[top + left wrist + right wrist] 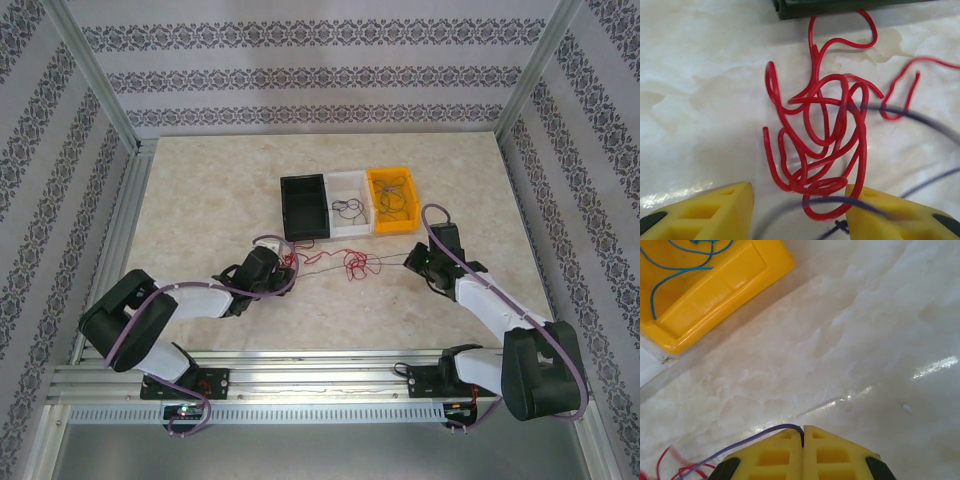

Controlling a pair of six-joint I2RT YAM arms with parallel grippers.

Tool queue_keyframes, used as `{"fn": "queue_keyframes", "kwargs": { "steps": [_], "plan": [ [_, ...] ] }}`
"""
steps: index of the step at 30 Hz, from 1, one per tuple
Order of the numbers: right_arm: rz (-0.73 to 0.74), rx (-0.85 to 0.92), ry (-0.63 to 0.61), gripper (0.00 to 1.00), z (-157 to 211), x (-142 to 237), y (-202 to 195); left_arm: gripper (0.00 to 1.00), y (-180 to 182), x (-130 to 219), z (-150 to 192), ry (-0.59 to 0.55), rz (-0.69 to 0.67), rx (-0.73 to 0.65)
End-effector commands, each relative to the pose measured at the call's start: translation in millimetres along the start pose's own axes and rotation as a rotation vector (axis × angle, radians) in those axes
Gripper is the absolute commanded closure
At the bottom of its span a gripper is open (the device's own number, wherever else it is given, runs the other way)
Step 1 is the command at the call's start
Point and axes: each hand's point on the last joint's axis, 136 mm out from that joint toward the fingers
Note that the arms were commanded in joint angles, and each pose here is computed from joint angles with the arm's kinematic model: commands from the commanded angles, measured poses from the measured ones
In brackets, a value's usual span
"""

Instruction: Untangle the cables

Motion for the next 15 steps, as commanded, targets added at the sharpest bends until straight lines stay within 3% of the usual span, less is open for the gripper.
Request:
{"fn": "queue_keyframes", "kwargs": {
  "steps": [1, 6, 12, 15],
  "plan": [
    [0.069, -0.007, -0.038, 1.00, -12.6, 2.1, -13.2, 0.47, 21.5, 7.1, 5.5, -0.007, -0.055, 0.040],
    [0.079, -0.001, -0.026, 1.00, -12.5, 1.8, -17.4, 0.45, 21.6, 17.8, -10.6, -0.079, -0.003, 0.079],
    [0.048, 0.016, 0.019, 1.00, -4.2, -3.7, -9.3, 0.38, -14.4, 20.7, -29.9, -0.088, 0.180, -0.021],
    [0.028, 0.039, 0.032, 1.00, 0.0, -5.4, -1.3, 0.34, -19.8, 18.6, -38.9, -0.102, 0.200, -0.040]
  ]
}}
Point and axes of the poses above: each hand's point on the last joint's axis, 136 mm out from that joint toward the fingers, its own x axis back along the fingers, its own y axis along the line the jaws close on, z = x × y, and after that the axes turned 13 degrees about -x, right-handed
